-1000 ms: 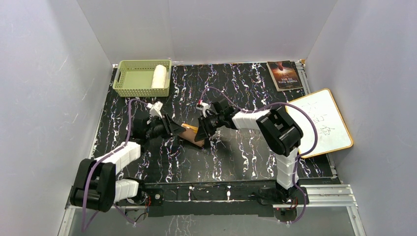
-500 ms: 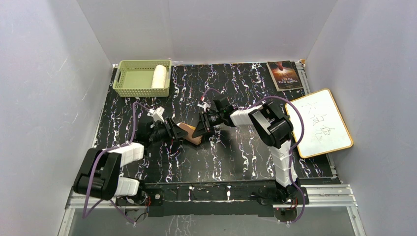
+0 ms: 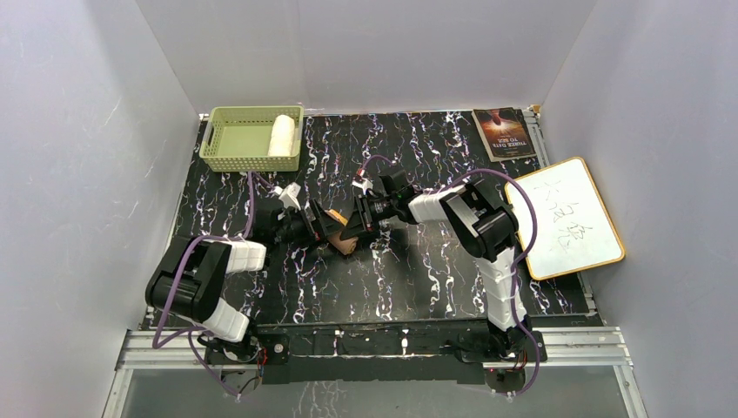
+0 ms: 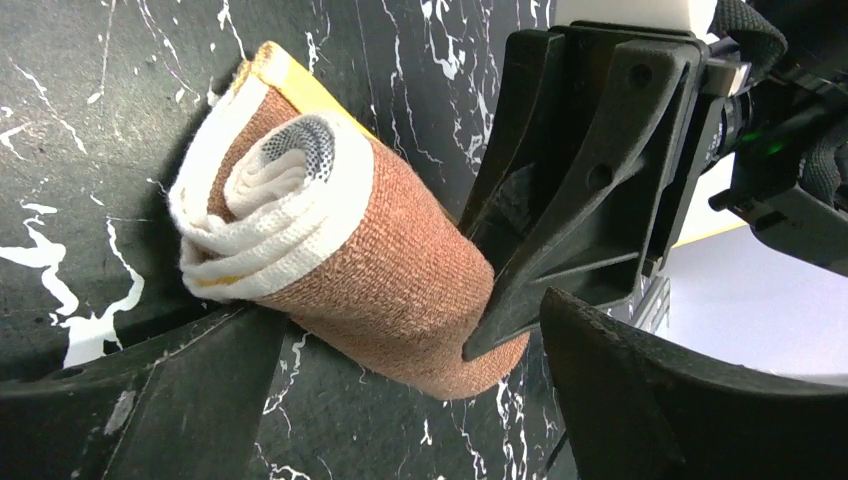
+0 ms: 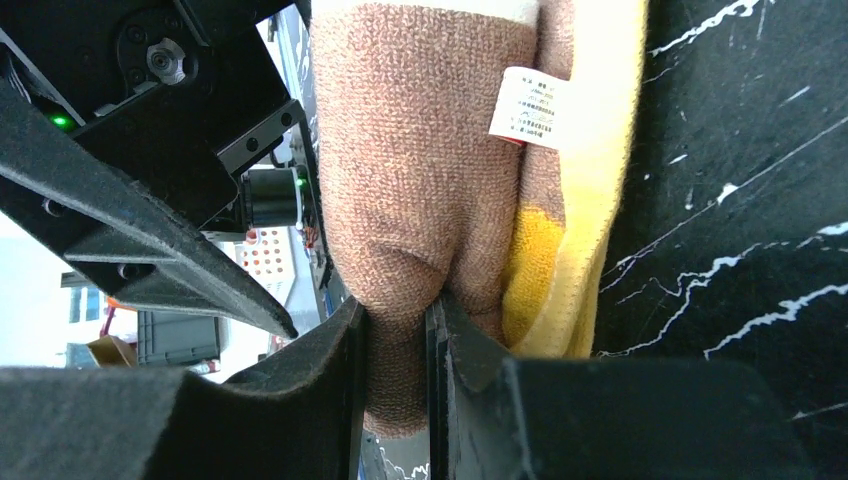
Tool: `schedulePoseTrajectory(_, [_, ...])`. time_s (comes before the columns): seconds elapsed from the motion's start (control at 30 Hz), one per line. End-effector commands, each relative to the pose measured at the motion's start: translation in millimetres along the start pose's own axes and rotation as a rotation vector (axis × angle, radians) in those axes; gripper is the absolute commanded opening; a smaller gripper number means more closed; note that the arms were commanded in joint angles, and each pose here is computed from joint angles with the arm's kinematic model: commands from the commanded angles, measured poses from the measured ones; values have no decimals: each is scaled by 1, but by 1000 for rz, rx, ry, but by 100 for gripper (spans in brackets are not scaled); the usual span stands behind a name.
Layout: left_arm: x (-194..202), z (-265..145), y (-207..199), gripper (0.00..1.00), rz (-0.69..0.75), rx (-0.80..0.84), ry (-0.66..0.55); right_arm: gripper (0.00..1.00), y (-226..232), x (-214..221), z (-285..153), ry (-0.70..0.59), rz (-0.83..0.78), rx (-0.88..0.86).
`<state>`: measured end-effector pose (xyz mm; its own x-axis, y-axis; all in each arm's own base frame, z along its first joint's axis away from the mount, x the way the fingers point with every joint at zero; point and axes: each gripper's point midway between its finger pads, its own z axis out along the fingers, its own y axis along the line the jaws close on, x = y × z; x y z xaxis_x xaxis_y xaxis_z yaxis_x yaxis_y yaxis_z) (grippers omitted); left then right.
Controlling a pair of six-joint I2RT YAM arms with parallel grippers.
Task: Roll the towels
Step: Roll the towel at the center of the board.
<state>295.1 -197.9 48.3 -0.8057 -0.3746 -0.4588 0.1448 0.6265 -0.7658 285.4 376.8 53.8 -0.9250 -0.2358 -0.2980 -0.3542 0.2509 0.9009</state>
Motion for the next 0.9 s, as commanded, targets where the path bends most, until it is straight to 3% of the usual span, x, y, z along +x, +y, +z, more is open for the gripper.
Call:
schedulePoseTrajectory(0.0, [-22, 6, -2, 98, 44, -25, -108, 0, -1, 3, 8, 11, -15, -29])
schedulePoseTrajectory(0.37, [-10, 24, 20, 98, -7, -46, -133, 0, 17, 2, 7, -23, 13, -140])
schedulePoseTrajectory(0.6, [-3, 37, 32, 67, 3, -54, -105, 0, 23, 1, 4, -29, -7, -134])
schedulePoseTrajectory(0.87, [-11, 29, 39, 60, 102, -143, -108, 0, 11, -11, -8, -52, -166, 104])
